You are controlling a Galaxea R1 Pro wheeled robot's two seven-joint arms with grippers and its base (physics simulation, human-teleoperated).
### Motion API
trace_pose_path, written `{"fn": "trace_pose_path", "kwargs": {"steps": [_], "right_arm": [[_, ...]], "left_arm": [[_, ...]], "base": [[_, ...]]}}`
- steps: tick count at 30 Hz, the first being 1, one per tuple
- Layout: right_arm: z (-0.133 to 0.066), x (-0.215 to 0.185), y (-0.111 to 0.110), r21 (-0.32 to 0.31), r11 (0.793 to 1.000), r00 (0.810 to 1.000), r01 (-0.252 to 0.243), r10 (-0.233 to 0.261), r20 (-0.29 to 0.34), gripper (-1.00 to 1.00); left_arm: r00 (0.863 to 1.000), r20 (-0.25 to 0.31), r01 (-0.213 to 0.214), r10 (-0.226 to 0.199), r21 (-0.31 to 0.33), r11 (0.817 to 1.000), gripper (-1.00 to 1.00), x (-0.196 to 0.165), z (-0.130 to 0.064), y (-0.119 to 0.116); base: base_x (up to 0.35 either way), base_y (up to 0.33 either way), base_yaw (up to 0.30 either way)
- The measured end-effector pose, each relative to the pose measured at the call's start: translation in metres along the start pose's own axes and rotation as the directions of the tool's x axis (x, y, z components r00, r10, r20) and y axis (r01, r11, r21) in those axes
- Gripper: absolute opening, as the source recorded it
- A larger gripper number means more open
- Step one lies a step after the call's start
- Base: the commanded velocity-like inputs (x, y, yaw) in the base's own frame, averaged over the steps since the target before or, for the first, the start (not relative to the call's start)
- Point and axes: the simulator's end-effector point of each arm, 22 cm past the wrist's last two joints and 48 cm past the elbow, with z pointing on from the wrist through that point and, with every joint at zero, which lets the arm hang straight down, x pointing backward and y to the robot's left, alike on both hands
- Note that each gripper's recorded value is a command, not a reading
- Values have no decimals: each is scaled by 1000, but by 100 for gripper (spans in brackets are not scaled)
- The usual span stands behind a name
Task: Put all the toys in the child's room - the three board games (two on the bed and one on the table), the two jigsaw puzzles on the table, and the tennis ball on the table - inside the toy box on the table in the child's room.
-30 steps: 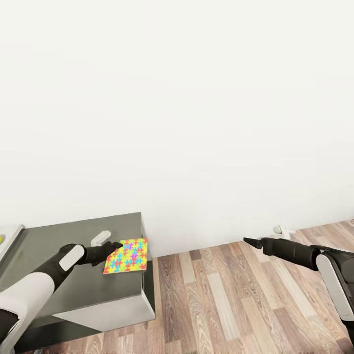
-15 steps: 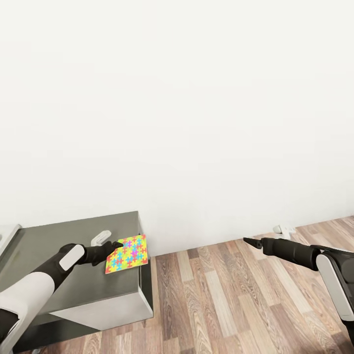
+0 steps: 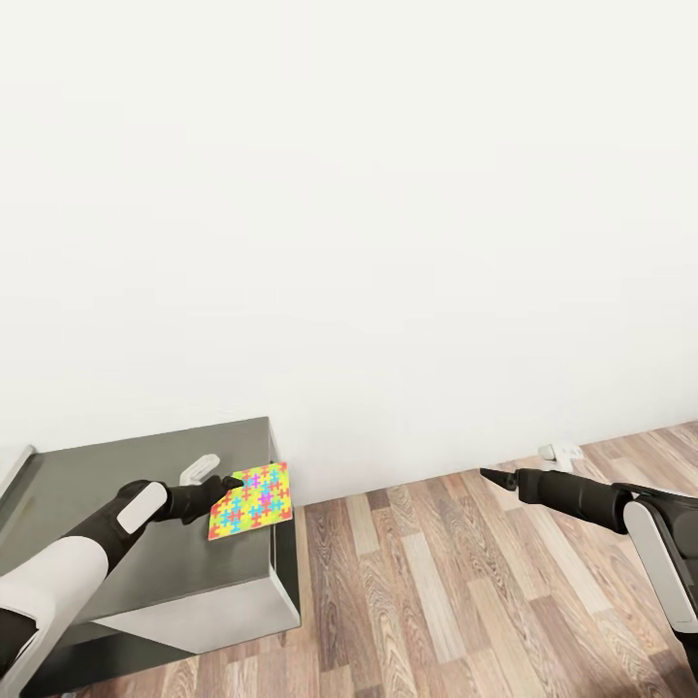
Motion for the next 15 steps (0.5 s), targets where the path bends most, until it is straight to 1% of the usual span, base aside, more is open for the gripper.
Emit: {"fn": "trace_pose_path", "kwargs": {"steps": [12,13,15], "right_arm": [[1,1,-3,5,1000,1000,-5,5,-3,100],[2,2,-5,8,1000,1000,-11,11,-7,100],[8,15,-18,23,999,998,-48,49,-40,100]], "left_arm": [[1000,7,-2,2,5,1000,100,-3,-2,1],[1000,10,-3,3,10,1000,100,-4,-3,0],[1000,23,-5,5,24,1000,100,-11,-8,2]], "base": [[0,0,-2],[0,0,0],[0,0,0]]}}
